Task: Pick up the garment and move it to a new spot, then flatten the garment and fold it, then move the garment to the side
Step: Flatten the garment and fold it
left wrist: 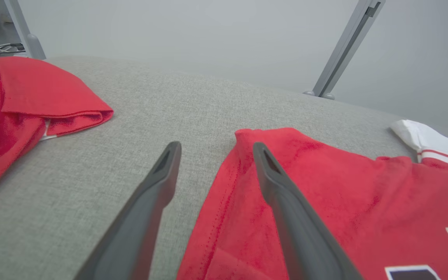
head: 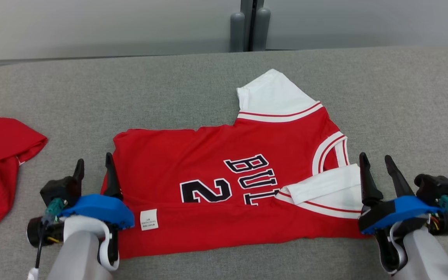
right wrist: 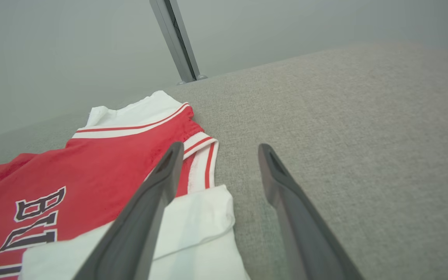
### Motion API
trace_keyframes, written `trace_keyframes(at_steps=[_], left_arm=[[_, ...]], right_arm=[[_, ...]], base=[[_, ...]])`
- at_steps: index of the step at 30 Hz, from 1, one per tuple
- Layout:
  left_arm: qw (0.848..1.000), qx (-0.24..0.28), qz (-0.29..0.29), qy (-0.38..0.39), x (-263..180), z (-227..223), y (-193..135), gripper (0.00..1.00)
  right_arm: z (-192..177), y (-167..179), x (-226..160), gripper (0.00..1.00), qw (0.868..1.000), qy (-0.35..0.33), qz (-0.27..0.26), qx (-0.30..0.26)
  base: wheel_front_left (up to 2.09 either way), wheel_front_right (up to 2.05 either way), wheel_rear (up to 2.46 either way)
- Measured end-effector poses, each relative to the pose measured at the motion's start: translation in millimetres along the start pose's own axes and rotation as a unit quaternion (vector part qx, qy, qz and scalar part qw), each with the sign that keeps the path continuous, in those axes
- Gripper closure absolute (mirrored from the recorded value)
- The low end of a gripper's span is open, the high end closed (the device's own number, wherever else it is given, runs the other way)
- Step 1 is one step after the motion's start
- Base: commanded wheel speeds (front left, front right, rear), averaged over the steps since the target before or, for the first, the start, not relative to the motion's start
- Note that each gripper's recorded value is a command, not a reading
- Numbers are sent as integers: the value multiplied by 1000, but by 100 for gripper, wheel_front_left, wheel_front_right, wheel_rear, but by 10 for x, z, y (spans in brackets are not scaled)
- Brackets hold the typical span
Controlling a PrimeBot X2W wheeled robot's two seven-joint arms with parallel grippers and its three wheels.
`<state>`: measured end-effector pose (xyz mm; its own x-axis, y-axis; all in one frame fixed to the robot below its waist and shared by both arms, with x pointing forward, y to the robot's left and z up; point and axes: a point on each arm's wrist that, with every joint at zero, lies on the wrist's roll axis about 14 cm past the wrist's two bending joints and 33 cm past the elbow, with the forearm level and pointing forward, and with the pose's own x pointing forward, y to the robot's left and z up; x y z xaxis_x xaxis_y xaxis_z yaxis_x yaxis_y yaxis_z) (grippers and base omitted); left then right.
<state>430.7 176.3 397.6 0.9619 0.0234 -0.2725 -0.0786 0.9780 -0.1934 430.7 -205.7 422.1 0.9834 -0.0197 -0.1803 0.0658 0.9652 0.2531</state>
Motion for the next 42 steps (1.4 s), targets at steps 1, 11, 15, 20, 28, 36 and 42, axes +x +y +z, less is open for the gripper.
trace_keyframes(at_steps=[1, 11, 15, 20, 28, 36, 42], left_arm=[[1000, 3, -1, 1, 76, 18, 3, 0], [998, -10, -21, 53, 631, -197, -124, 0], [997, -9, -35, 73, 699, -302, -192, 0], [996, -7, -50, 79, 730, -326, -286, 0], [991, 37, -98, 80, 695, -356, -569, 0], [994, 23, -94, 50, 669, -204, -611, 0], [998, 20, -57, 27, 729, -47, -409, 0]], right_arm=[[7, 32, 50, 0, 1000, -1, 5, -3], [-68, 174, 353, 0, 999, 7, 30, -11], [-102, 166, 385, 0, 999, 11, 30, -11], [-118, 142, 384, 0, 999, 13, 27, -12], [-127, 154, 381, 0, 1000, 14, 26, -9], [-137, 223, 372, 0, 999, 16, 32, -4], [-125, 229, 365, 0, 999, 14, 32, -3]], base=[[0, 0, 0], [0, 0, 0], [0, 0, 0], [0, 0, 0], [0, 0, 0], [0, 0, 0], [0, 0, 0]])
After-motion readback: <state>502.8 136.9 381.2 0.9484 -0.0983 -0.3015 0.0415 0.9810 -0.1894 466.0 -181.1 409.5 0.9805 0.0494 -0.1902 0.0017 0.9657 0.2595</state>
